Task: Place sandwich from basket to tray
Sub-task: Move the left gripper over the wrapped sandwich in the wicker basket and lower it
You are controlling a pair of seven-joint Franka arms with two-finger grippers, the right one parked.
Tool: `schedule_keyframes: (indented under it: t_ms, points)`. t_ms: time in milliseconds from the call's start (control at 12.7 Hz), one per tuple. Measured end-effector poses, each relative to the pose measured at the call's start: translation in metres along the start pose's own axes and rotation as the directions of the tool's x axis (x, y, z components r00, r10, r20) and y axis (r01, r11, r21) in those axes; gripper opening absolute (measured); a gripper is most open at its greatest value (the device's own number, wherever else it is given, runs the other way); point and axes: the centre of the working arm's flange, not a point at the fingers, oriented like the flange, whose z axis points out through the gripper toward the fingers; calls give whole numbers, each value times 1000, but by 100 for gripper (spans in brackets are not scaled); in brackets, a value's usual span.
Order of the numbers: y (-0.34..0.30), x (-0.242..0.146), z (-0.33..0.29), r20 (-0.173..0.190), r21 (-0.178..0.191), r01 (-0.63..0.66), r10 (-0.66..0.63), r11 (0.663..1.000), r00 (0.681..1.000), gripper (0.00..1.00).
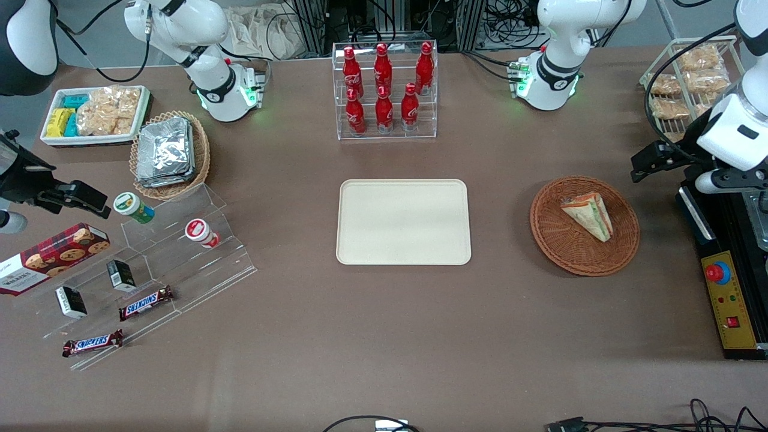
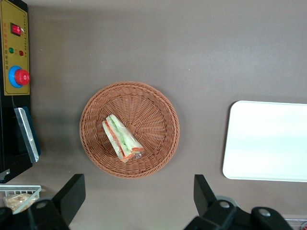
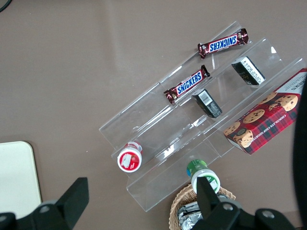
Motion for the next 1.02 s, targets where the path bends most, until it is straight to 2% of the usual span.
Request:
schedule_keyframes:
  t_ms: [471,707,786,1021]
  points:
    - [-7,1,9,33,1,11,-11,1000,999,100]
    - [-20,5,41,62,3,37,-37,999,997,100]
    - [-26,6,57,59,3,51,-51,999,997,100]
    - [-45,-4,108,20,2,125,-125,992,992,100]
